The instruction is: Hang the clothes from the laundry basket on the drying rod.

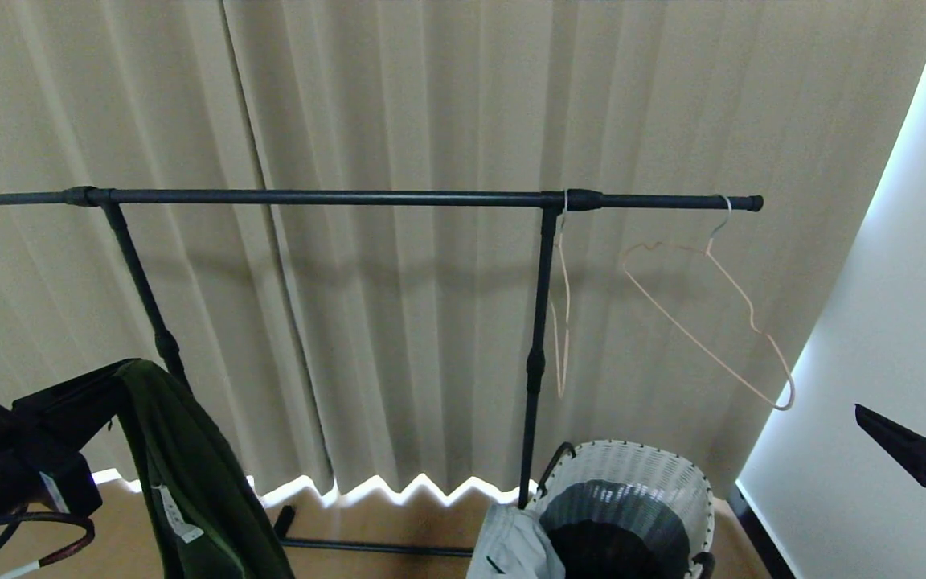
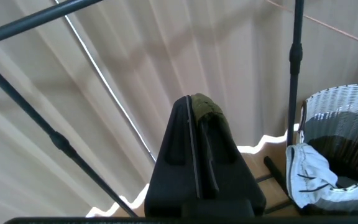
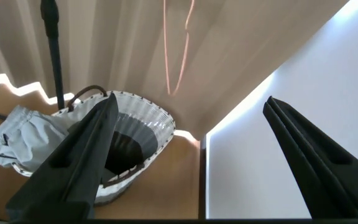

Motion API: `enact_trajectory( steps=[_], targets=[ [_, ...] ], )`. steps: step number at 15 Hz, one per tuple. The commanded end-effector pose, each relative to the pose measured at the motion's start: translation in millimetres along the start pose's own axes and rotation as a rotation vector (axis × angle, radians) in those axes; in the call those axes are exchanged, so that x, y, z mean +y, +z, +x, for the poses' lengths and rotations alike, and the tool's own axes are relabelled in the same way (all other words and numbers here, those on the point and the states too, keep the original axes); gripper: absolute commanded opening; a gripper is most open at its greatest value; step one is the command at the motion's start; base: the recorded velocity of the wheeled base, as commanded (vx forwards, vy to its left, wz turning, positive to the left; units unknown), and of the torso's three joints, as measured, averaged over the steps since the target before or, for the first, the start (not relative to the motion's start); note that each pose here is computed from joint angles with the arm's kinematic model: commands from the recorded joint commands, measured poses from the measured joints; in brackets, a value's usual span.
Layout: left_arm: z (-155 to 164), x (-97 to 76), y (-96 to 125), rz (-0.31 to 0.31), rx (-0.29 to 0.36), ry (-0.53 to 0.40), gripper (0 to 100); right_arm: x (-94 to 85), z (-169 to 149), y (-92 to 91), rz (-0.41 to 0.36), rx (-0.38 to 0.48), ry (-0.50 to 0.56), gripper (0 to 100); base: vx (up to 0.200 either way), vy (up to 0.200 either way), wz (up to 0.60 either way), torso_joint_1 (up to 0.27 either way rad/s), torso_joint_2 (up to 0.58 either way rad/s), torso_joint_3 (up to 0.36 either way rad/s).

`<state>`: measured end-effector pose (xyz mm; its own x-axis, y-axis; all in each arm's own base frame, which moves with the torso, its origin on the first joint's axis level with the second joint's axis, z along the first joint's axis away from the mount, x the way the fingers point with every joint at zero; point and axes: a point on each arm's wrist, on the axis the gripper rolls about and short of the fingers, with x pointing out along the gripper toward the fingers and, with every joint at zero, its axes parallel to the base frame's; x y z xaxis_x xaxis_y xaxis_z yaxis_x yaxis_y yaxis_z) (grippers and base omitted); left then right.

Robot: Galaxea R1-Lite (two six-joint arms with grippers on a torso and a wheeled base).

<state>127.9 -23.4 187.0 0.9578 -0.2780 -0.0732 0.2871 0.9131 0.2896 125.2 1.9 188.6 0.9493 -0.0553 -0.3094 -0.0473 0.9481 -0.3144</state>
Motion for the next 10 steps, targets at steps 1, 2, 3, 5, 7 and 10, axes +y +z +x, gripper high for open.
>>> enact_trajectory(
  steps=[1,2,3,5,7,10],
  targets=[
    [0.3,-0.2,-0.2,0.0,0.001,-0.002,0,0.0,-0.2,0.1,0.0,-0.001,0.0,100,0.2,0.0,0.0,0.007,0.01,0.007],
    [0.2,-0.4,-0.6,0.0,0.002,-0.002,0,0.1,-0.2,-0.3,0.0,0.0,0.0,100,0.2,0.0,0.0,-0.002,0.0,-0.002],
    [0.3,-0.6,-0.6,0.0,0.002,-0.004,0,0.2,-0.2,-0.3,0.0,0.0,0.002,100,0.2,0.0,0.0,-0.017,0.0,0.007],
    [0.3,-0.6,-0.6,0.0,0.002,-0.004,0,0.2,0.2,-0.4,-0.001,0.001,0.002,100,0.2,0.0,0.0,0.014,0.01,0.005],
    [0.9,-0.6,-0.9,0.0,0.005,-0.005,0,0.3,0.5,-0.4,-0.001,0.003,0.003,100,0.2,0.0,0.0,0.007,0.01,0.002],
    [1.7,-0.8,-1.9,-0.001,0.011,-0.007,0,0.1,0.5,0.0,-0.001,0.002,0.001,100,0.133,0.0,0.0,0.0,0.0,0.0]
  ],
)
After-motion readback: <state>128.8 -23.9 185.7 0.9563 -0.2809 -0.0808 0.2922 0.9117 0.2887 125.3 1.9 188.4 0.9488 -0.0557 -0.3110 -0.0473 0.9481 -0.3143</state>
